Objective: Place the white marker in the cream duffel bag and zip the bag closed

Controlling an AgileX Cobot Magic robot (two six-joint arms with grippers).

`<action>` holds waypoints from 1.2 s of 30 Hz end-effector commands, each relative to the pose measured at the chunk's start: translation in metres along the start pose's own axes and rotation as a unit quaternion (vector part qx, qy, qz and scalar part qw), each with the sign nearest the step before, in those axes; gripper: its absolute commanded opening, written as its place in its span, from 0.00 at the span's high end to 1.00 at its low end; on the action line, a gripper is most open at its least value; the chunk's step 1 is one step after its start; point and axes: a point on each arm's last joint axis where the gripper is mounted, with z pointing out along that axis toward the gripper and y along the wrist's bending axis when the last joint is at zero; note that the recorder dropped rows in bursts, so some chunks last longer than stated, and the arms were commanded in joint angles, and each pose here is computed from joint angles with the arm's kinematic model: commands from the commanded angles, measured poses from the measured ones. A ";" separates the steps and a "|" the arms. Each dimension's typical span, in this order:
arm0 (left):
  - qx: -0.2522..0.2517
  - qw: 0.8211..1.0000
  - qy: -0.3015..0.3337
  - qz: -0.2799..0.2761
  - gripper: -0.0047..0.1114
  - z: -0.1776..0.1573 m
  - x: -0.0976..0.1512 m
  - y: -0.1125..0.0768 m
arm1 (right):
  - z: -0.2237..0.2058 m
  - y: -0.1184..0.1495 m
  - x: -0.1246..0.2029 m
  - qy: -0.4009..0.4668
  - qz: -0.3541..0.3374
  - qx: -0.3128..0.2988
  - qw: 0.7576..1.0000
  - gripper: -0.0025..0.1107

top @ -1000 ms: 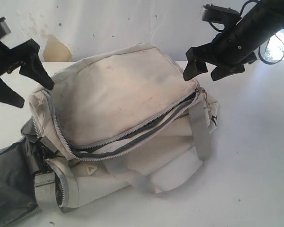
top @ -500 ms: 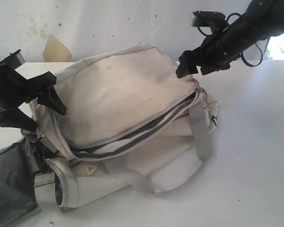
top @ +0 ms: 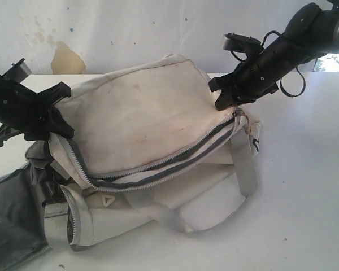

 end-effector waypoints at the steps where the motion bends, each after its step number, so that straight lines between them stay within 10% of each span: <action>1: -0.006 1.000 -0.010 0.011 0.95 -0.001 -0.002 0.000 | -0.011 -0.003 0.003 0.018 0.046 0.009 0.999 0.98; 18: 0.008 0.997 -0.068 0.031 0.95 -0.061 -0.049 -0.007 | -0.069 0.035 0.019 0.045 0.163 0.050 0.984 0.98; 25: 0.013 0.997 0.016 0.081 0.94 -0.042 -0.041 0.004 | -0.053 0.037 0.047 0.067 0.178 0.054 0.980 0.98; 36: 0.032 0.985 0.019 0.169 0.25 -0.069 -0.036 -0.018 | -0.047 0.034 0.051 0.058 0.158 0.059 0.984 0.98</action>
